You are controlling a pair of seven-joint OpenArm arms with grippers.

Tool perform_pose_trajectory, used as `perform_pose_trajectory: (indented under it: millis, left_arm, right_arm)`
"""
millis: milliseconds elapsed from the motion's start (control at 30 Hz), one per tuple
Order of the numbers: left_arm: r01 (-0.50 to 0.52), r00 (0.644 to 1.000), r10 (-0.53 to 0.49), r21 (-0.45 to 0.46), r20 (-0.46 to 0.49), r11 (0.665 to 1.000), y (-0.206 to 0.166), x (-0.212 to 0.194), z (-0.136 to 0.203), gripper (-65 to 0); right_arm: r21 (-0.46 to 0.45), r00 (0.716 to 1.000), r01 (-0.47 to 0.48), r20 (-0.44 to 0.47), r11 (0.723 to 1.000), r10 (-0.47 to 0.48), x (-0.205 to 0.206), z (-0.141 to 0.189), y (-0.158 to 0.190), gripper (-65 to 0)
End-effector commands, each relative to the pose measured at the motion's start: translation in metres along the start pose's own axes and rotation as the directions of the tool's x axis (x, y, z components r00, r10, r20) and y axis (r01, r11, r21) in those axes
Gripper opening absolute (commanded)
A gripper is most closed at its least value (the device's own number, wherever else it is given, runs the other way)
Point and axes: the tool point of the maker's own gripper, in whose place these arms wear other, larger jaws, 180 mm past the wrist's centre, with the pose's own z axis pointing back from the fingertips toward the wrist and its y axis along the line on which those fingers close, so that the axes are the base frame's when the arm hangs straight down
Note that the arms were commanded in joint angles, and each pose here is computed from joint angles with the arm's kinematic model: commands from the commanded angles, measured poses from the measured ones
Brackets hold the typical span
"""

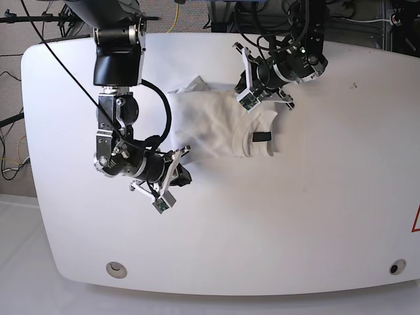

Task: Fold the T-shirt properly
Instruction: 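Hold the bundle with the left gripper while the right gripper lifts away, then press the folded bundle flat with both grippers and rotate it upright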

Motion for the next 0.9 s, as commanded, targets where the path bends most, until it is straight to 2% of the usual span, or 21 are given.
perform_pose_trajectory:
  millis: [0,367,600,867]
  left_arm:
    - [0.005,0.999,-0.005,0.001,0.050,1.000,0.001,0.014,0.002,-65.0]
    - [0.014,0.999,-0.016,0.037,0.051,0.999,0.018,0.016,0.005,-65.0]
    - [0.023,0.998,-0.026,0.047,0.061,0.999,0.023,0.021,0.006,-65.0]
    - [0.020,0.998,-0.022,0.043,0.053,0.999,0.026,0.020,0.001,-65.0]
  right_arm:
    - [0.006,0.997,-0.004,0.074,1.000,0.004,0.023,0.002,-0.003,-65.0]
    - [0.038,0.996,0.068,0.058,0.997,-0.070,0.000,-0.014,-0.003,-65.0]
    - [0.036,0.998,0.060,-0.012,0.998,-0.060,-0.034,-0.013,-0.003,-65.0]
    - [0.015,0.999,0.044,-0.024,0.999,-0.044,-0.047,-0.002,-0.007,-65.0]
